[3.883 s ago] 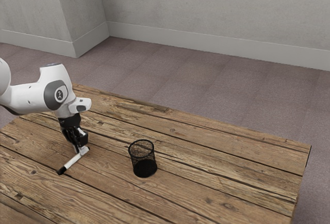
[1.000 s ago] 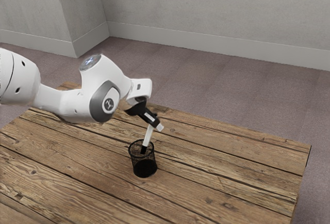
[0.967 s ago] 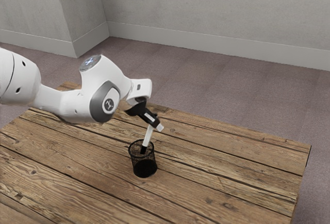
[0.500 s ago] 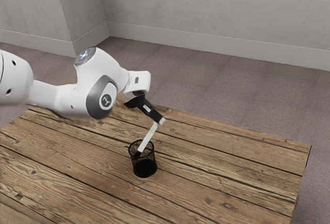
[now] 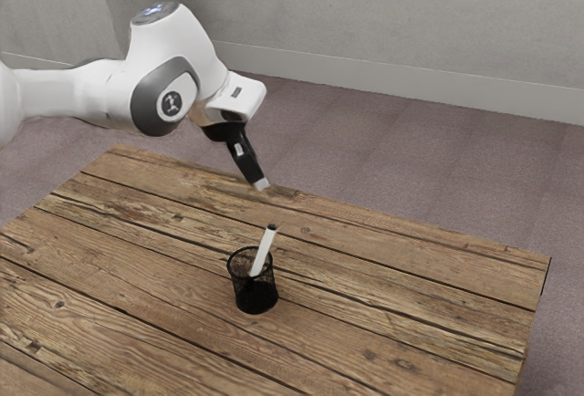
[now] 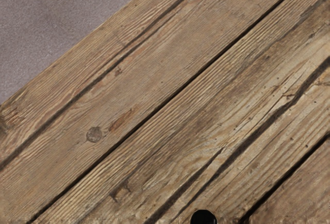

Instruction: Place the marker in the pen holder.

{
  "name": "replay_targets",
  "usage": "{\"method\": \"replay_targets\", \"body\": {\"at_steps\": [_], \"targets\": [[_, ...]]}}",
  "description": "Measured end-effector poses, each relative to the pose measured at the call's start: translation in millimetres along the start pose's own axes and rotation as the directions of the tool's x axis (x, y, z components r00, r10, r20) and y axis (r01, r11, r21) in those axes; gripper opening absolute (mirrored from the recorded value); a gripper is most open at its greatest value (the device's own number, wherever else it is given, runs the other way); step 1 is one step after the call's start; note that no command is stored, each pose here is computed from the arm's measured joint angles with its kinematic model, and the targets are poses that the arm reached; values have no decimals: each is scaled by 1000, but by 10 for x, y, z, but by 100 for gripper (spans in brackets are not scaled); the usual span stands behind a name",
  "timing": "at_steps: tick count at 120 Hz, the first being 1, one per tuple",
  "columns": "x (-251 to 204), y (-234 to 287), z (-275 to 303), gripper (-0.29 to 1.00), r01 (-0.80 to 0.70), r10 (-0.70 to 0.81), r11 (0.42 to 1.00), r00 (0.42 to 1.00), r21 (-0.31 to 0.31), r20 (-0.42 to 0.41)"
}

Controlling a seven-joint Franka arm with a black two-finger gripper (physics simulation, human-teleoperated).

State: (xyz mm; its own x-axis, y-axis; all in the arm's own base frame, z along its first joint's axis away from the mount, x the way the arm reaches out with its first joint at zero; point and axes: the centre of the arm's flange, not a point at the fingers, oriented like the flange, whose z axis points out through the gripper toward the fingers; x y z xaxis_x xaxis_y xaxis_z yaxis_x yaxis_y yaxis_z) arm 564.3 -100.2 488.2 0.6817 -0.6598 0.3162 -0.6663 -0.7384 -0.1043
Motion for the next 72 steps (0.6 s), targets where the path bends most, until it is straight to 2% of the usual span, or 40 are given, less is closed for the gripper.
{"method": "replay_targets", "body": {"at_steps": [12, 31, 49, 72], "targets": [[99, 58, -209, 69, -114, 113, 993, 986, 2, 124], [122, 356, -200, 70, -213, 225, 974, 936, -73, 271], [66, 435, -185, 70, -235, 262, 965, 906, -119, 333], [-37, 370, -176, 70, -226, 264, 963, 891, -145, 370]]}}
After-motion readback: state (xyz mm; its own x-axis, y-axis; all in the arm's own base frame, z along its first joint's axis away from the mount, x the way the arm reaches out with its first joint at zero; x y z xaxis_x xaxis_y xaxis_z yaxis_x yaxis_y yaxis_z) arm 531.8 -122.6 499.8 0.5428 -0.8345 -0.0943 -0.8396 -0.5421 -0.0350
